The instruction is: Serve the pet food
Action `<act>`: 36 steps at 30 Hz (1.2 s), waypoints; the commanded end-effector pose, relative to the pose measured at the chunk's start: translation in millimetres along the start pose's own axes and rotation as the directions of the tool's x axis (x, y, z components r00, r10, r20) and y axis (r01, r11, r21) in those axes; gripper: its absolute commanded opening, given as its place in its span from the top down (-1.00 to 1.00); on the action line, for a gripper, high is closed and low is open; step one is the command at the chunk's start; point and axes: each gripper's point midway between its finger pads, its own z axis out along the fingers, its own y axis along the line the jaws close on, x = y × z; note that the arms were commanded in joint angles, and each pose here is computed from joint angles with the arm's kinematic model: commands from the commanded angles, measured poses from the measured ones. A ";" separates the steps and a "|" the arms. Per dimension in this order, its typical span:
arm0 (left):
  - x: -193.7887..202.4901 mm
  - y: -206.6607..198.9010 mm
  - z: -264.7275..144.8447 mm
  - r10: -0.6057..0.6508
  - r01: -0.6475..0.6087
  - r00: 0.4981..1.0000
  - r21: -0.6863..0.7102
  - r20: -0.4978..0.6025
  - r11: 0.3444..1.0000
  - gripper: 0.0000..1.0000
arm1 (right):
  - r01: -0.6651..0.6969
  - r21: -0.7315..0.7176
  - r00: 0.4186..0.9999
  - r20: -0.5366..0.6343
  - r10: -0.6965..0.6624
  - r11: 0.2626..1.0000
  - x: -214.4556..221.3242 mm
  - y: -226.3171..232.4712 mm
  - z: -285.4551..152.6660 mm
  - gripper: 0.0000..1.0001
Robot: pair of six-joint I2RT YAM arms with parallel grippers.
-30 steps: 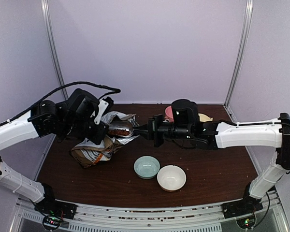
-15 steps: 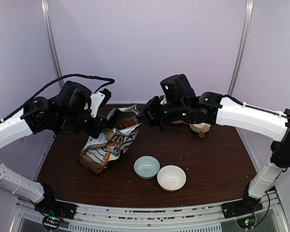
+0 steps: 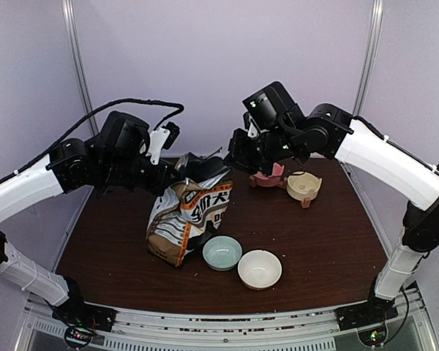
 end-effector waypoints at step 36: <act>-102.4 -73.4 -105.8 -0.126 -0.168 0.873 0.534 0.471 0.829 0.37 | -0.073 -0.719 0.994 -0.107 -0.005 0.691 -2.9 91.8 -157.4 1.00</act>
